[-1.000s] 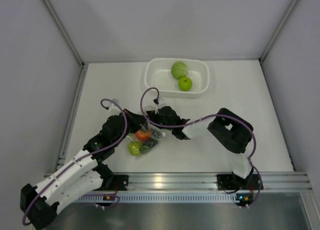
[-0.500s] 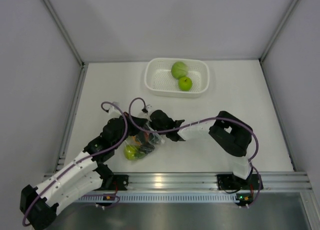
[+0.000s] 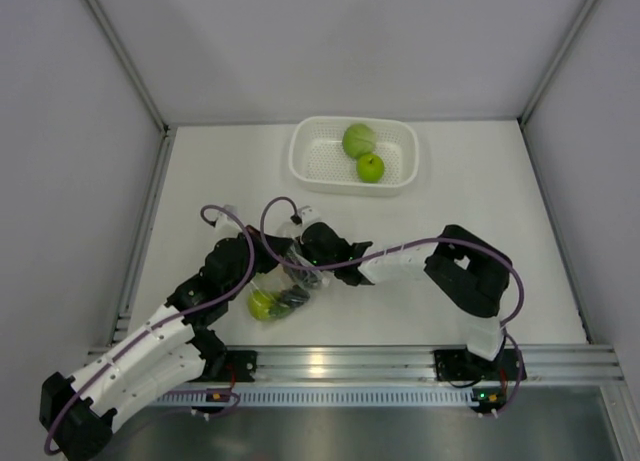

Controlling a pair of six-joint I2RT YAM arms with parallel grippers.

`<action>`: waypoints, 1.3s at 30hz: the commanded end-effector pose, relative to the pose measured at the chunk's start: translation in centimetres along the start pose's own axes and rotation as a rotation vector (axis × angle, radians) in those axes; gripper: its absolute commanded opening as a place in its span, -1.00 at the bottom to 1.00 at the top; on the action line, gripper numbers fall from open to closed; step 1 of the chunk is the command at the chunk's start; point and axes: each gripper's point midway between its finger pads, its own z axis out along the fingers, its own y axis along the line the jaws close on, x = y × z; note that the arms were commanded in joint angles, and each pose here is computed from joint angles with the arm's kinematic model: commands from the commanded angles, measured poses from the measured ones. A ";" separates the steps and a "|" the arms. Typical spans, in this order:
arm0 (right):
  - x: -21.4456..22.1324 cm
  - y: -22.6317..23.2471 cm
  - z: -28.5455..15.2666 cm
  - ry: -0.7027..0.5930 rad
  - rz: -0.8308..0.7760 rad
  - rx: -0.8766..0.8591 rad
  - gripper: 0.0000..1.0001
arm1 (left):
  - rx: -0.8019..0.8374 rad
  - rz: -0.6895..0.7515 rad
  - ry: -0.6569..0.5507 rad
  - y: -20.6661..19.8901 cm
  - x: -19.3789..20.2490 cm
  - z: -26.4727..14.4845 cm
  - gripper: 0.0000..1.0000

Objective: Open the zip-top bag and remove the fake food

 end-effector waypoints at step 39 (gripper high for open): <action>-11.5 -1.5 -16.5 -0.325 -0.074 0.090 -0.17 | -0.019 0.037 -0.068 -0.3 -1.7 0.1 -1.00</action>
